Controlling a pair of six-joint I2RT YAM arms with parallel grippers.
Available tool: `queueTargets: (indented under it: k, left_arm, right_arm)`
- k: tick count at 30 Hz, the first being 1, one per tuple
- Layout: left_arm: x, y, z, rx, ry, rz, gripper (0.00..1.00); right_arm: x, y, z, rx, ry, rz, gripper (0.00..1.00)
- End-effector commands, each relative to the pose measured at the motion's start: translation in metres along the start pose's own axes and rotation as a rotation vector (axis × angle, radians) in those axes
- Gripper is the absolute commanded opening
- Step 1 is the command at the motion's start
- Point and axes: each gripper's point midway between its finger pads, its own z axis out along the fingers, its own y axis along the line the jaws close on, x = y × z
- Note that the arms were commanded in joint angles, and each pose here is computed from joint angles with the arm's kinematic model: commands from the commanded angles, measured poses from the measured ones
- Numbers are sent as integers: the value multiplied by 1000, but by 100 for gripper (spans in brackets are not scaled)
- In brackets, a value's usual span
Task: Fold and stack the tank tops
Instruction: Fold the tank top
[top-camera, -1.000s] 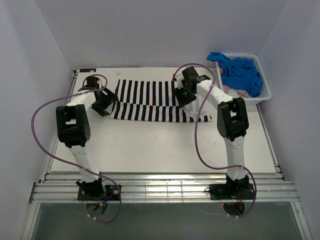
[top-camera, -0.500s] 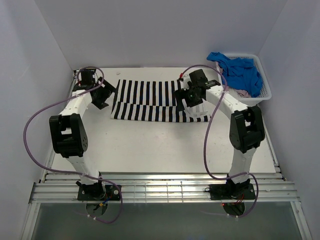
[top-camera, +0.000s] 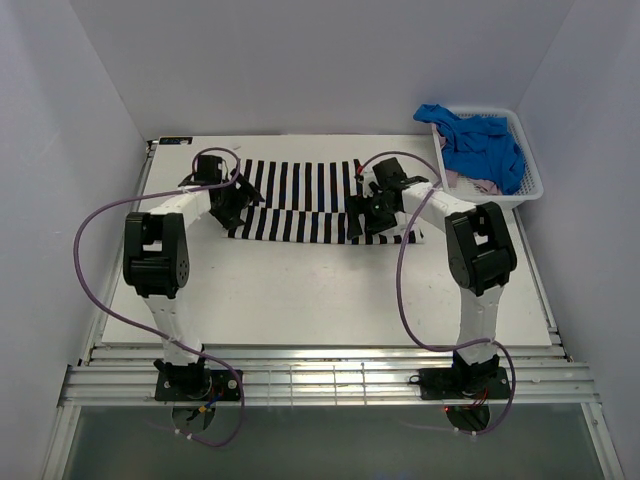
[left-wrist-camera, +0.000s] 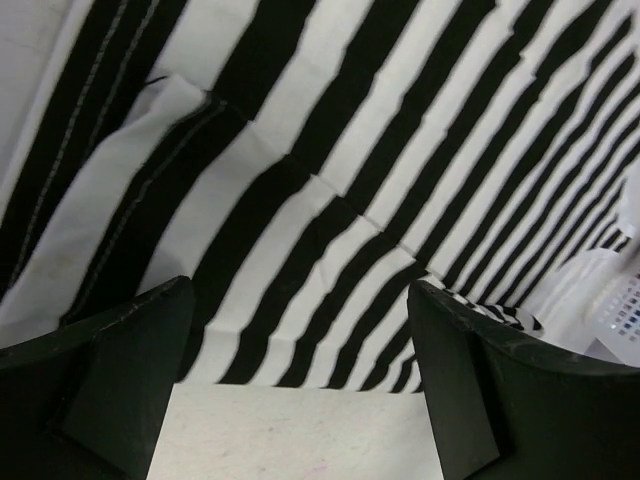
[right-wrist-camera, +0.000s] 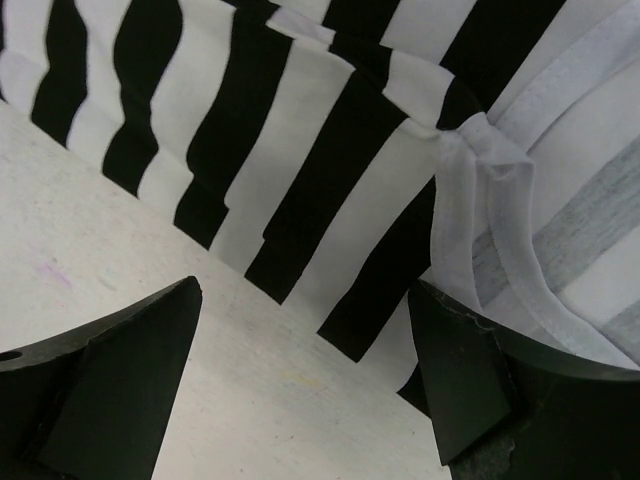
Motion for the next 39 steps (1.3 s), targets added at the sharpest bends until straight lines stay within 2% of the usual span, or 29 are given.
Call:
queueTargets:
  k: [1, 6, 9, 13, 22, 25, 29, 31, 32, 33, 37, 38, 39]
  left_arm:
    - [6, 19, 9, -33, 6, -12, 98]
    - [31, 55, 6, -123, 36, -30, 98]
    - [46, 73, -7, -173, 47, -26, 98]
    - [61, 96, -32, -246, 32, -25, 98]
    - [105, 112, -84, -211, 38, -57, 98]
    - [108, 107, -96, -174, 23, -49, 98]
    - [90, 84, -113, -104, -42, -14, 98]
    - [78, 74, -120, -92, -81, 0, 98]
    - [61, 62, -126, -83, -132, 17, 98]
    - [53, 58, -129, -88, -151, 21, 98]
    - [13, 35, -130, -102, -232, 49, 98]
    - [2, 42, -122, -156, -256, 44, 98]
    - [-15, 30, -124, -136, -290, 44, 98]
  right_arm:
    - [-8, -7, 2, 24, -26, 23, 90]
    - [33, -3, 6, -5, 31, 73, 90]
    - [45, 7, 0, -43, 11, 98, 90]
    - [86, 15, -8, -54, 40, 133, 90]
    - [118, 40, -41, -51, -10, 126, 90]
    - [119, 51, -51, -68, -26, 103, 90]
    - [93, 61, -71, -64, -88, 48, 90]
    - [63, 65, -84, -57, -154, 4, 90]
    - [54, 65, -87, -48, -171, -7, 90]
    - [29, 70, -98, -42, -228, -25, 90]
    - [-25, 70, -115, -14, -322, -39, 90]
    - [-32, 64, -108, -11, -314, -29, 90]
    - [-38, 62, -109, -13, -312, -25, 90]
